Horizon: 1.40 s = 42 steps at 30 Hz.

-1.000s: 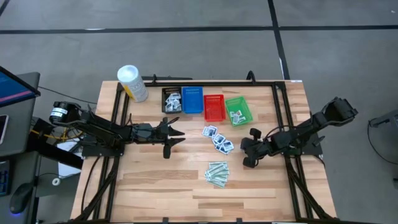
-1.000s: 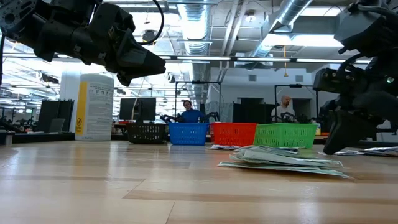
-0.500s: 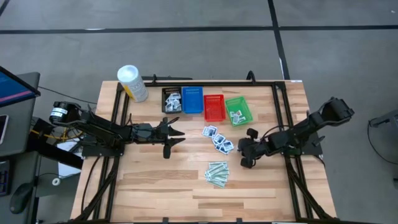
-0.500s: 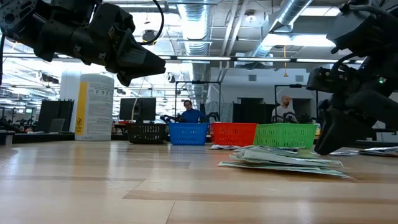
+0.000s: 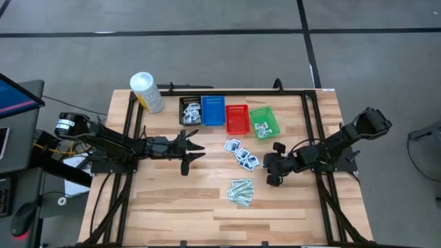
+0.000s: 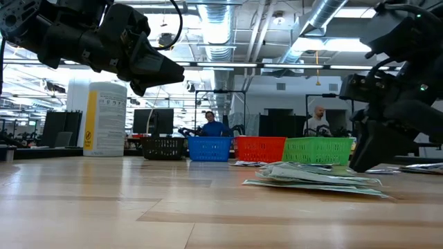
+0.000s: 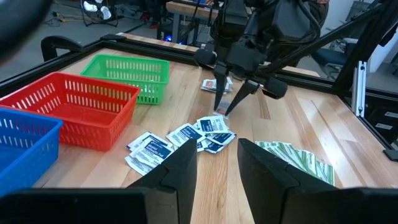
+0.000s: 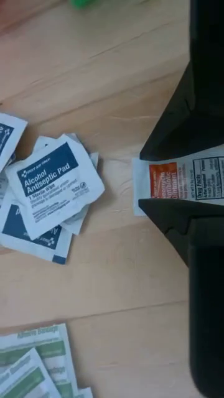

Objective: Pick & Place First Aid Supplies
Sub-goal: Put the orange pad into the green bin

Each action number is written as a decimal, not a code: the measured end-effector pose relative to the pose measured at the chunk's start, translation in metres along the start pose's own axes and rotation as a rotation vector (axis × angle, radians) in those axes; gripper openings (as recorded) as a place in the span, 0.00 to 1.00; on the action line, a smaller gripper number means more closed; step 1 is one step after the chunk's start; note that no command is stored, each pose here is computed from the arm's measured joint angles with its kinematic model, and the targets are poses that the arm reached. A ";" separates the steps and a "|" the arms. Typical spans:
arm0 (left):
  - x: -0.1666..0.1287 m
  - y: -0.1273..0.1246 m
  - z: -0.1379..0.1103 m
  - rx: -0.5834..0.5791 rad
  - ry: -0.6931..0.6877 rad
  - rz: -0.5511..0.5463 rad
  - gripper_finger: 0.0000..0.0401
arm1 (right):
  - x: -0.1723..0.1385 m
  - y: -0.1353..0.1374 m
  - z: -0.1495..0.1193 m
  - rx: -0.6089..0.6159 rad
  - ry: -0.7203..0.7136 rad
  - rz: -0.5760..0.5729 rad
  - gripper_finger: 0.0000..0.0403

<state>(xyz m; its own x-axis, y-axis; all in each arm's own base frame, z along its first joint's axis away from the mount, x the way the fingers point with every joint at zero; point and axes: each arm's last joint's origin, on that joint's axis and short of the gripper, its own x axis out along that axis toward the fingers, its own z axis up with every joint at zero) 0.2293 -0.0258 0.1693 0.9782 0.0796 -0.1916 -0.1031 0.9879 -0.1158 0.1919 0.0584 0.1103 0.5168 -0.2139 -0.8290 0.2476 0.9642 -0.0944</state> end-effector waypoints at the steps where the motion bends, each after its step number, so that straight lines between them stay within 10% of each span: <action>1: 0.000 0.000 0.000 0.000 0.000 0.000 0.29 | 0.001 -0.001 -0.002 0.003 -0.006 0.003 0.26; 19: 0.000 0.000 0.000 0.000 0.001 0.000 0.29 | 0.007 -0.006 -0.021 0.102 -0.015 0.027 0.50; 35: 0.000 0.000 0.000 0.007 0.001 0.000 0.29 | 0.007 -0.009 -0.024 0.079 0.014 -0.003 0.04; 42: 0.000 0.000 0.000 0.007 0.001 0.000 0.29 | 0.007 -0.009 -0.024 0.065 0.014 -0.002 0.01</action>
<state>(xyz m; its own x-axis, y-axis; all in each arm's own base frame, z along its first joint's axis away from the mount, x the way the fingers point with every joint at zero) 0.2293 -0.0258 0.1692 0.9781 0.0793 -0.1925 -0.1015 0.9889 -0.1086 0.1742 0.0522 0.0921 0.5051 -0.2131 -0.8363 0.3018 0.9515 -0.0602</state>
